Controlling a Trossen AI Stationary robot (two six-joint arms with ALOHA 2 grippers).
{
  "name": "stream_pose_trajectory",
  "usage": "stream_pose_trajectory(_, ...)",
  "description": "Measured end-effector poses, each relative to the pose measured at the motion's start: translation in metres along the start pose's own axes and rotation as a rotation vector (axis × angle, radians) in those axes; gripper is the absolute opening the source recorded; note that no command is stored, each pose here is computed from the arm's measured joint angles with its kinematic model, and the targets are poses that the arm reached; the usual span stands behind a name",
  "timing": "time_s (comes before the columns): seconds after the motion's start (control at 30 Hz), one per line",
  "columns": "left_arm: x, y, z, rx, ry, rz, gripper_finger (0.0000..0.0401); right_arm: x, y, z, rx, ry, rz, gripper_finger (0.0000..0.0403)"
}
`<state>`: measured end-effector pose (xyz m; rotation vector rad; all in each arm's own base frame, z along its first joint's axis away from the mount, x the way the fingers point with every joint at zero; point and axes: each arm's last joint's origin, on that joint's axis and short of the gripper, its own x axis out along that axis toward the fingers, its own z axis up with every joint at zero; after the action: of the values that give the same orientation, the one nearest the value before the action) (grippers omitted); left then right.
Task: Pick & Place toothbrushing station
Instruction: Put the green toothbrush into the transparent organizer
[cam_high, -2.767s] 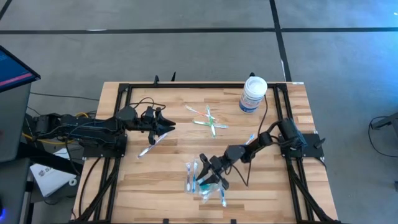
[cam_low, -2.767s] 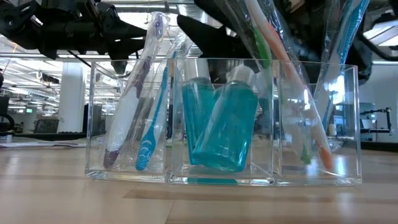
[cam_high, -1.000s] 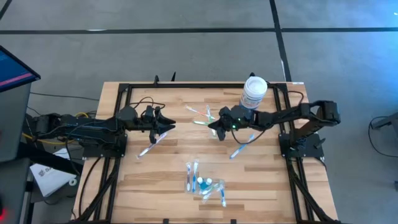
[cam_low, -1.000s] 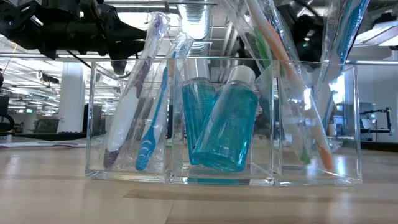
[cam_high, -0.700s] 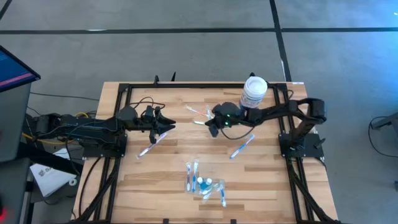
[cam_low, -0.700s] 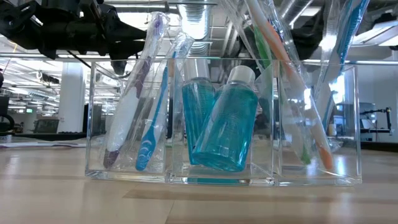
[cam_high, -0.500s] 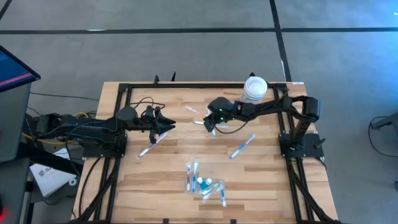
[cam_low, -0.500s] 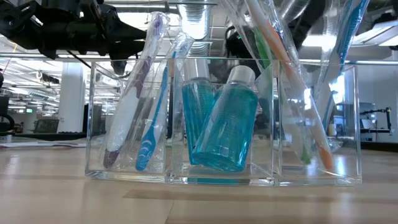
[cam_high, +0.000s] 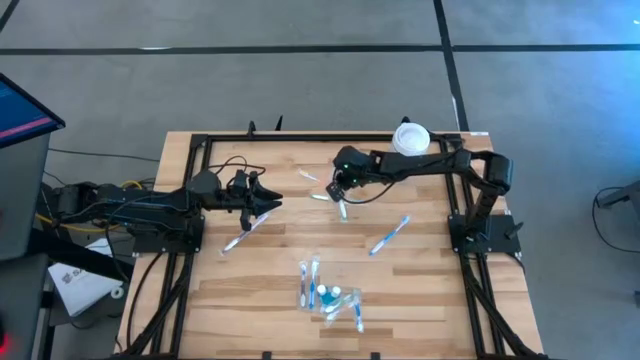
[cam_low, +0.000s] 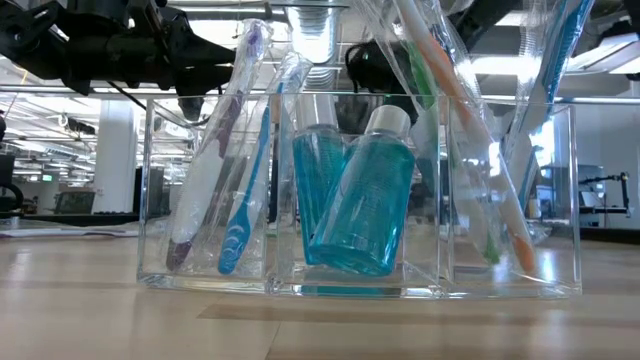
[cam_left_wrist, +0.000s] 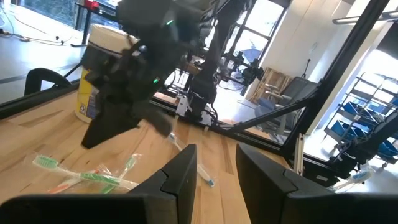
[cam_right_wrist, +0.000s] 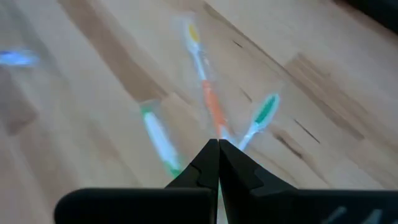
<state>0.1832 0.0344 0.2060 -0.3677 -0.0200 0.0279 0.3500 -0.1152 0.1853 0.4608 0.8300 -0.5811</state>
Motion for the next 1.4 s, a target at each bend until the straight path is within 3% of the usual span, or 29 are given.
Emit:
stream_pose_trajectory(0.23, 0.000, 0.000, 0.000, 0.000, 0.000, 0.000, 0.0108, 0.012, -0.012, -0.004, 0.022, 0.055, -0.012, 0.0015)
stream_pose_trajectory(0.6, 0.000, 0.000, 0.000, 0.000, 0.000, 0.000, 0.0108, 0.011, -0.016, 0.001, 0.018, 0.039, 0.001, 0.0123)
stream_pose_trajectory(0.83, 0.000, 0.000, 0.000, 0.000, 0.000, 0.000, 0.0108, 0.012, -0.019, 0.003, 0.025, 0.033, -0.009, 0.0163)
stream_pose_trajectory(1.13, 0.001, 0.000, -0.001, -0.001, 0.005, 0.001, 0.0108, 0.047, -0.022, -0.008, 0.025, 0.081, -0.027, 0.0168)
stream_pose_trajectory(1.4, 0.002, 0.002, -0.003, -0.004, 0.016, 0.011, 0.0108, 0.046, -0.023, -0.005, 0.032, 0.076, -0.030, 0.0145)
